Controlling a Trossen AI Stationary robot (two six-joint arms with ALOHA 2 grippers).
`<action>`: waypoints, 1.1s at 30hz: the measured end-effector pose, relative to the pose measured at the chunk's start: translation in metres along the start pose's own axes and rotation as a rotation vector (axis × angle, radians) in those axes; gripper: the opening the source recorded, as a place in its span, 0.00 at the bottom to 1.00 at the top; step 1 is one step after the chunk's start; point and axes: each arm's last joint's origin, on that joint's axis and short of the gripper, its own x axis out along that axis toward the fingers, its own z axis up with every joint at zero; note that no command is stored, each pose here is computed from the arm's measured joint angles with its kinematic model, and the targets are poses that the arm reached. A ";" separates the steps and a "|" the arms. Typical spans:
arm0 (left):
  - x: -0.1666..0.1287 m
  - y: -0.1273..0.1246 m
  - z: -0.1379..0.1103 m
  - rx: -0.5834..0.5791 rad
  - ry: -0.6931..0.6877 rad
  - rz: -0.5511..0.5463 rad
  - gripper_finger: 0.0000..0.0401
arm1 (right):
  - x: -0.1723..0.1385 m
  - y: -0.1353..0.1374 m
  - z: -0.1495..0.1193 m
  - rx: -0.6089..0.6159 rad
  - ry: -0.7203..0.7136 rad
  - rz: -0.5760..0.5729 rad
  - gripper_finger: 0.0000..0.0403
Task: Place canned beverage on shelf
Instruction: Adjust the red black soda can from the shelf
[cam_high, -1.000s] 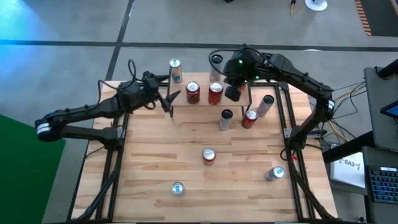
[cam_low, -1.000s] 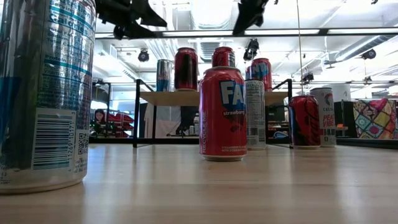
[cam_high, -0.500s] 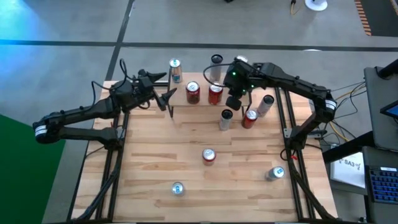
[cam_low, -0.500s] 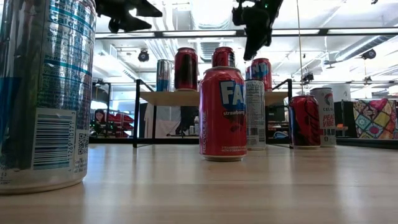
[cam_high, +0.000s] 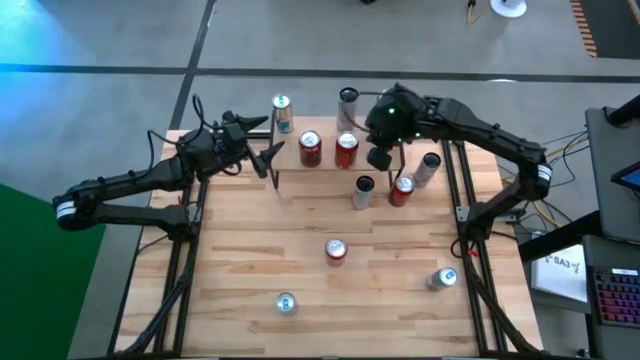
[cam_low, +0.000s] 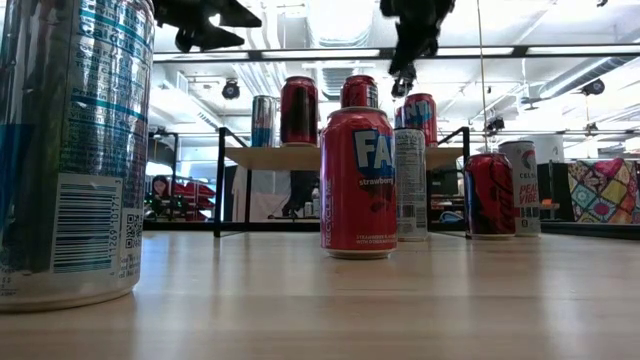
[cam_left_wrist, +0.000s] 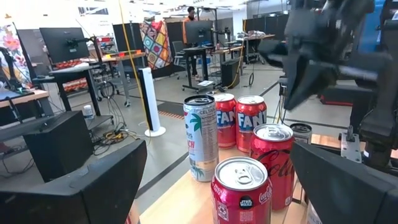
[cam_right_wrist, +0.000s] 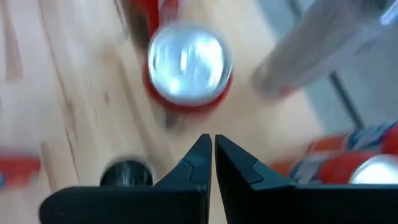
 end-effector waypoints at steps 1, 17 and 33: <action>0.000 0.000 0.000 0.002 -0.003 0.000 0.95 | -0.003 0.000 0.003 0.001 -0.037 -0.004 0.03; 0.000 0.000 0.000 0.002 -0.004 0.000 0.95 | 0.029 0.000 0.022 -0.030 -0.151 0.043 0.03; 0.000 0.000 0.000 0.015 -0.004 0.000 0.95 | 0.039 0.001 0.014 -0.029 -0.087 0.051 0.03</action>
